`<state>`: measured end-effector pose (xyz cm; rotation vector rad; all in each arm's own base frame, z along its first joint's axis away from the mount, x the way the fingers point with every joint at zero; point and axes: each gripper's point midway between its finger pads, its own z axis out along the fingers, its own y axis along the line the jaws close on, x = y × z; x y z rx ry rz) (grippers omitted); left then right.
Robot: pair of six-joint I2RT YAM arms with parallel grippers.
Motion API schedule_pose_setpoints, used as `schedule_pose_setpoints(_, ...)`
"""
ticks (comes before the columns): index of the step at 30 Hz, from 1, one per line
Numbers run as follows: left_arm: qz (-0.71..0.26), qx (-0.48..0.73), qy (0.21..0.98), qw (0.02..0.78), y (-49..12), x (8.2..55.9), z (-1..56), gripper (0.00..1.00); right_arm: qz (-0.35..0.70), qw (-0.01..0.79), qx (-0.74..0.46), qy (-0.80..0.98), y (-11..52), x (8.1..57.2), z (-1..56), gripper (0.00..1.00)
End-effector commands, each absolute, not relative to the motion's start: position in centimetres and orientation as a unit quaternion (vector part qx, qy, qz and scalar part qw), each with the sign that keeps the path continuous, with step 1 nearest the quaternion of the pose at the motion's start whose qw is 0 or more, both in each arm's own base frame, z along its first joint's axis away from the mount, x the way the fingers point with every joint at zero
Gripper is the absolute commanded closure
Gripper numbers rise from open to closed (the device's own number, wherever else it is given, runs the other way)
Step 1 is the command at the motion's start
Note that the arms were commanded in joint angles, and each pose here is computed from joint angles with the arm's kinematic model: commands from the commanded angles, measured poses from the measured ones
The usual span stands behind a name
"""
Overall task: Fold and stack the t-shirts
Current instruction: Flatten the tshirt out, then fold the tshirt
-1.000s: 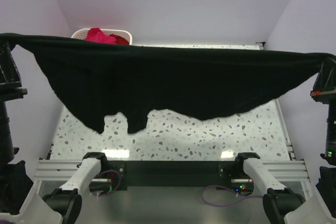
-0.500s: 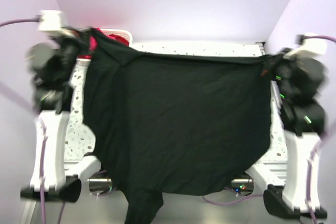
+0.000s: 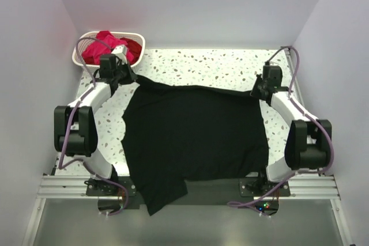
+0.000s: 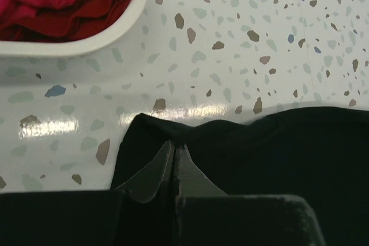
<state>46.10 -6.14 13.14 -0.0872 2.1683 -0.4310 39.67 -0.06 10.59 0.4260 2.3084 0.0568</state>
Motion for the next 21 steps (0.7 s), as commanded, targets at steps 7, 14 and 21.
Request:
schedule_pose_setpoints(7,-0.226,-0.043,0.844,0.484,-7.4,52.8,15.5,1.0,0.006,0.418,0.139,0.898,-0.7,47.8,10.8,1.0)
schedule_pose_setpoints(14,-0.211,-0.072,0.855,0.469,-6.5,50.2,17.4,1.0,-0.016,0.381,0.154,0.911,-2.4,47.2,12.3,1.0)
schedule_pose_setpoints(21,-0.217,-0.107,0.862,0.446,-6.5,45.9,18.4,1.0,-0.037,0.346,0.167,0.923,-3.1,43.8,12.2,1.0)
